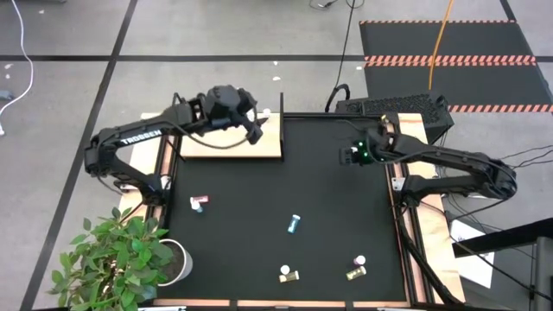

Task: Pick and place medicine bottles onto shelf by color
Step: Put the right purple pill bottle on the shelf aligned with the other purple pill bottle

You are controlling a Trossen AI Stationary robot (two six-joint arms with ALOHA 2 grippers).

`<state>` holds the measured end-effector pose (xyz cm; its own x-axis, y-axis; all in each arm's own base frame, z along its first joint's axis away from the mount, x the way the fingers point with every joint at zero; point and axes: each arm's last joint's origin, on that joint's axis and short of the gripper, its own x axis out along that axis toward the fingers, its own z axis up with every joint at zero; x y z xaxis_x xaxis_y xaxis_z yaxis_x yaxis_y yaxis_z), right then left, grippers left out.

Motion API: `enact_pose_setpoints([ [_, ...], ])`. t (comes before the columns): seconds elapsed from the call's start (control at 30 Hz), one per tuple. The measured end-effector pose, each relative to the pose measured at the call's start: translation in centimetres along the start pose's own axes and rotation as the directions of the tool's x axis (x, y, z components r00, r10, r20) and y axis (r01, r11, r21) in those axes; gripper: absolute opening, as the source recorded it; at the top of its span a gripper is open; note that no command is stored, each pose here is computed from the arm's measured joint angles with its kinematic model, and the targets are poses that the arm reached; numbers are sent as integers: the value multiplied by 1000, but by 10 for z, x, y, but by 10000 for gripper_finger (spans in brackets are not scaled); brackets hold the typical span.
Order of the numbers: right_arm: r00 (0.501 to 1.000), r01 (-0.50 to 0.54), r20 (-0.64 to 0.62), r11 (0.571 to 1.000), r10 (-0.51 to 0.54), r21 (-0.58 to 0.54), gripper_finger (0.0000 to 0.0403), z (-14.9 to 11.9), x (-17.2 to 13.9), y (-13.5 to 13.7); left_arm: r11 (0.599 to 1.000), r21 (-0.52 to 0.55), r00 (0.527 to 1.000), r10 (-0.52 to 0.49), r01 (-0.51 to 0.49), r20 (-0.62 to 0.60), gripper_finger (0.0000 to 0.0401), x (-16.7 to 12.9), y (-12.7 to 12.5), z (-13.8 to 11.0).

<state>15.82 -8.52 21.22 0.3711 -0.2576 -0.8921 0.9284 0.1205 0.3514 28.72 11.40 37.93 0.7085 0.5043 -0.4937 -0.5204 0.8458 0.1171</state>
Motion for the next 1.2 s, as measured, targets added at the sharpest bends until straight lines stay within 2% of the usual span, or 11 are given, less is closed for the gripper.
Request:
enact_pose_setpoints([
  [0.1,990,137,-39,989,-135,57,172,8,-1,0,1000,-6,995,-29,28,-92,312,1,14,-8],
  [0.23,968,250,-26,963,-249,98,165,18,-4,7,999,3,987,-42,43,-157,312,5,26,-15],
  [0.43,931,365,-68,923,-359,121,164,17,20,3,998,44,984,-40,49,-173,312,12,33,-17],
  [0.57,919,393,-101,912,-382,117,164,16,31,1,1000,-2,972,-23,23,-234,312,10,41,-23],
  [0.77,931,361,-102,927,-350,105,164,17,27,1,997,-77,958,4,-27,-286,312,5,60,-30],
  [0.9,951,302,-87,952,-297,46,164,19,25,4,992,-119,963,-82,53,-259,312,6,64,-28],
  [1.03,991,121,-26,977,-128,-178,164,16,28,26,984,-74,955,-175,162,-238,312,6,59,-27],
  [1.13,997,-79,-26,936,75,-343,164,9,27,49,971,-33,938,-237,236,-254,312,8,44,-31],
  [1.2,985,-169,-43,904,166,-393,164,1,25,61,959,-24,920,-279,284,-276,312,10,31,-36],
])
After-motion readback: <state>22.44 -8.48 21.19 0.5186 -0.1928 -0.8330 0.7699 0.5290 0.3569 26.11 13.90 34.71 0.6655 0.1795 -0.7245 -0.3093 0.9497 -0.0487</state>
